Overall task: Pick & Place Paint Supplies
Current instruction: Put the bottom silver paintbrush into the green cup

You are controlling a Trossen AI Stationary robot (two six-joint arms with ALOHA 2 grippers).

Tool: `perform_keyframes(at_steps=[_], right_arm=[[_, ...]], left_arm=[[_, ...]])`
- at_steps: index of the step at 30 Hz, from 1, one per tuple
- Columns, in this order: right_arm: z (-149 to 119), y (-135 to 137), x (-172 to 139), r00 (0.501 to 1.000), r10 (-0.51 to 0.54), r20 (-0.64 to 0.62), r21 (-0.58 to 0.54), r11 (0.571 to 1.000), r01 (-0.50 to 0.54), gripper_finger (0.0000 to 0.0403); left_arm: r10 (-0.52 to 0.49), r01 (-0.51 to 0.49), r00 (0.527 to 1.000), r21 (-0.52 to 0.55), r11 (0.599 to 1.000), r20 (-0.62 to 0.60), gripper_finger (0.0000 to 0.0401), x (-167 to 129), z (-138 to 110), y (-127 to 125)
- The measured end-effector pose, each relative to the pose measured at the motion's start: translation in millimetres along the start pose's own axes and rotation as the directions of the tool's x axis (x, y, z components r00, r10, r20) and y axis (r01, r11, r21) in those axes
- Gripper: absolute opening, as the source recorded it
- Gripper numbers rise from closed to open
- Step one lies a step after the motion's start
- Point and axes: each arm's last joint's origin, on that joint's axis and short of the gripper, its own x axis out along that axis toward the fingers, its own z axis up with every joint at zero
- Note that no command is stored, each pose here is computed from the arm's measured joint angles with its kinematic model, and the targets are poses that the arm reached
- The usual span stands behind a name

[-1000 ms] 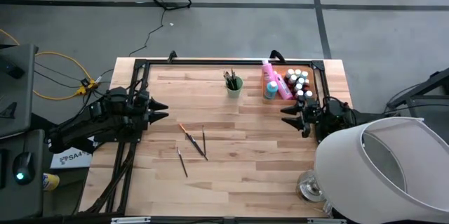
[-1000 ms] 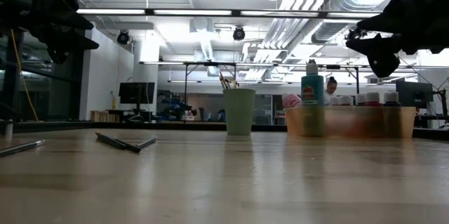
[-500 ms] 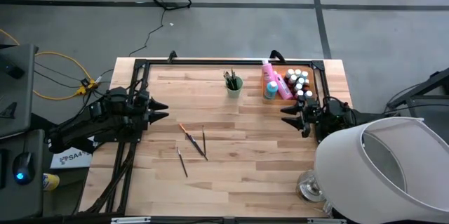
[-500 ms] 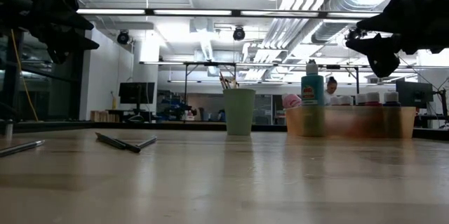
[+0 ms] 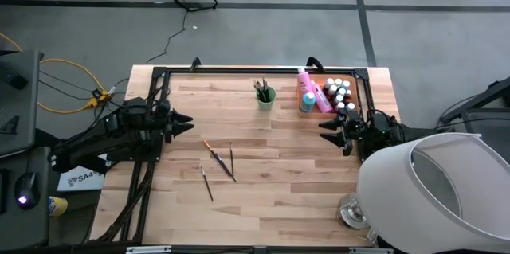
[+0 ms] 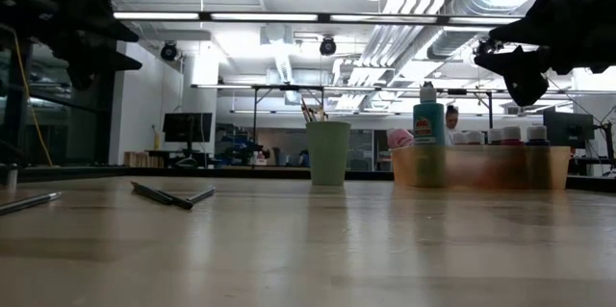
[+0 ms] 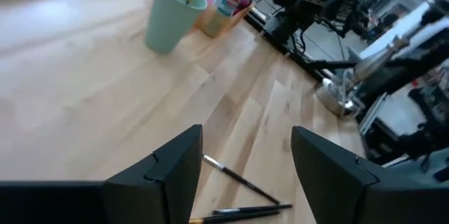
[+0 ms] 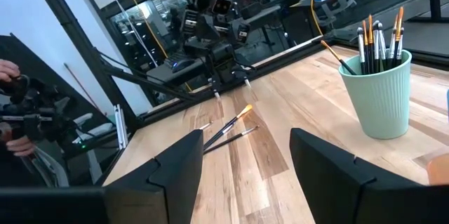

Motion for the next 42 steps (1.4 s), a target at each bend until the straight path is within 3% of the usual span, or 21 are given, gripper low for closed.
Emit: perform_keyframes(at_steps=[3, 7, 16, 24, 28, 31, 34, 37, 42], right_arm=[[0, 0, 0, 1.000, 0.000, 0.000, 0.000, 1.000, 0.000, 0.0207], [0, 0, 0, 1.000, 0.000, 0.000, 0.000, 1.000, 0.000, 0.0207], [0, 0, 0, 1.000, 0.000, 0.000, 0.000, 1.000, 0.000, 0.0207], [0, 0, 0, 1.000, 0.000, 0.000, 0.000, 1.000, 0.000, 0.0207], [0, 0, 0, 1.000, 0.000, 0.000, 0.000, 1.000, 0.000, 0.0207], [0, 0, 0, 1.000, 0.000, 0.000, 0.000, 1.000, 0.000, 0.0207], [0, 0, 0, 1.000, 0.000, 0.000, 0.000, 1.000, 0.000, 0.0207], [0, 0, 0, 1.000, 0.000, 0.000, 0.000, 1.000, 0.000, 0.0207], [0, 0, 0, 1.000, 0.000, 0.000, 0.000, 1.000, 0.000, 0.0207]], left_arm=[[0.008, -0.010, 0.999, -0.066, 0.998, -0.040, 0.0214, 11, 5, 0], [-0.009, 0.001, 0.994, -0.072, 0.997, -0.105, 0.0214, 23, 20, -9], [-0.018, 0.056, 0.925, 0.089, 0.995, -0.380, 0.0214, 73, 43, -37], [0.025, 0.025, 0.825, 0.081, 0.996, -0.565, 0.0214, 128, 49, -39], [0.061, 0.038, 0.768, 0.141, 0.989, -0.638, 0.0214, 137, 50, -39], [0.067, 0.118, 0.754, 0.235, 0.965, -0.654, 0.0214, 138, 51, -44], [0.090, 0.126, 0.742, 0.271, 0.954, -0.664, 0.0214, 136, 49, -47], [0.113, 0.077, 0.729, 0.246, 0.966, -0.675, 0.0214, 135, 47, -48], [0.241, -0.214, 0.683, 0.126, 0.969, -0.690, 0.0214, 128, 43, -41]])
